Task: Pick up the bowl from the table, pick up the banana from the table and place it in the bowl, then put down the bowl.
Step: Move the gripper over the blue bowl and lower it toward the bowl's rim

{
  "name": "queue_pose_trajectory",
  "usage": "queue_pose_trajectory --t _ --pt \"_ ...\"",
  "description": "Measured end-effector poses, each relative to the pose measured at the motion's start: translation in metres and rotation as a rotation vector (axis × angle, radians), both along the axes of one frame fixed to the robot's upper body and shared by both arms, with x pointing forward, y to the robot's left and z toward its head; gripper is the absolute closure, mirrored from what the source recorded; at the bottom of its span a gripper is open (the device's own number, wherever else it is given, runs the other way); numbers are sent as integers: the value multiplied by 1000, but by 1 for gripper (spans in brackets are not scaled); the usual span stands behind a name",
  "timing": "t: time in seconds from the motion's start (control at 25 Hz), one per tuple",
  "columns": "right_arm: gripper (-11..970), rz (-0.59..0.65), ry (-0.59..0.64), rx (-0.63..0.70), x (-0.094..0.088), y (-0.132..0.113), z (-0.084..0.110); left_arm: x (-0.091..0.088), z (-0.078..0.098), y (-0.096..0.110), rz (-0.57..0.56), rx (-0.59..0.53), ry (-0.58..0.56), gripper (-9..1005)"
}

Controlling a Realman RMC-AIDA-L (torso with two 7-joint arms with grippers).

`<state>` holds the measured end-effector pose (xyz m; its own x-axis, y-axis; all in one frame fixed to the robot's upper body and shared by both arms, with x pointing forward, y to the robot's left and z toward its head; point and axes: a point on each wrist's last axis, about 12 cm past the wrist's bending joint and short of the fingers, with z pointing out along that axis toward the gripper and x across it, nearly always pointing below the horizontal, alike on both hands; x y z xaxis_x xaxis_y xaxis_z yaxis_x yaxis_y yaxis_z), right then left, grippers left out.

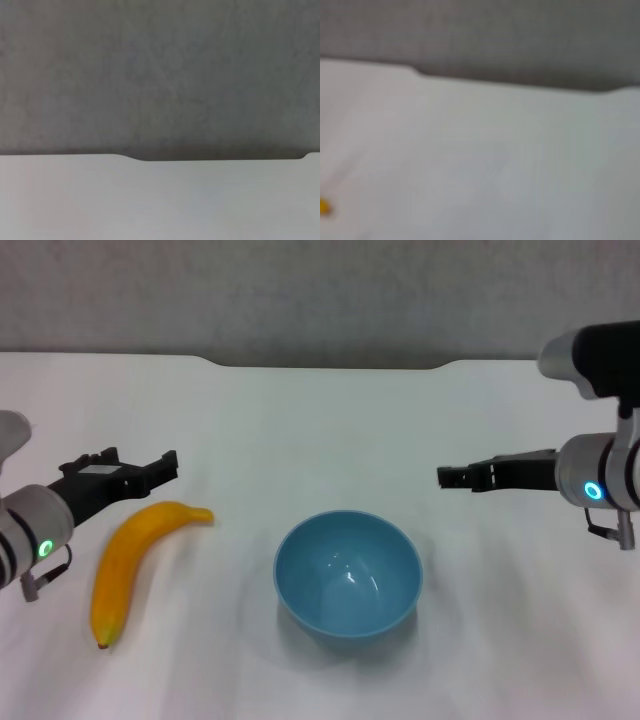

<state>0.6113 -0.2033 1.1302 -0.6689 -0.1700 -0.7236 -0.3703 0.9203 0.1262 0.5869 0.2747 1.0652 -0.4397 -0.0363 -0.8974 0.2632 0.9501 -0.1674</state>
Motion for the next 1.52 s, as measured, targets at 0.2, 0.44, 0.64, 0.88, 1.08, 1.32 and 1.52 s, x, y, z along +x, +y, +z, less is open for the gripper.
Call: queue_pose_trajectory --t 0.2,0.44,0.64,0.88,1.08,1.32,1.52 --pt "79 90 134 45 18 11 -6 2 -3 -9 -19 9 1 90" --pt "80 126 239 29 24 23 -18 4 -2 -14 -31 18 -7 90" --pt "83 165 293 49 22 32 -27 5 -1 -15 -34 17 -9 91" --pt "101 179 331 50 18 36 -39 5 0 -18 -41 11 -12 91" --pt "113 188 333 25 16 39 -45 5 -1 -21 -43 6 -11 91" --pt "137 192 318 13 18 42 -46 5 -1 -21 -42 6 -11 91" --pt "316 198 282 -6 15 48 -52 5 -1 -20 -36 4 -7 91"
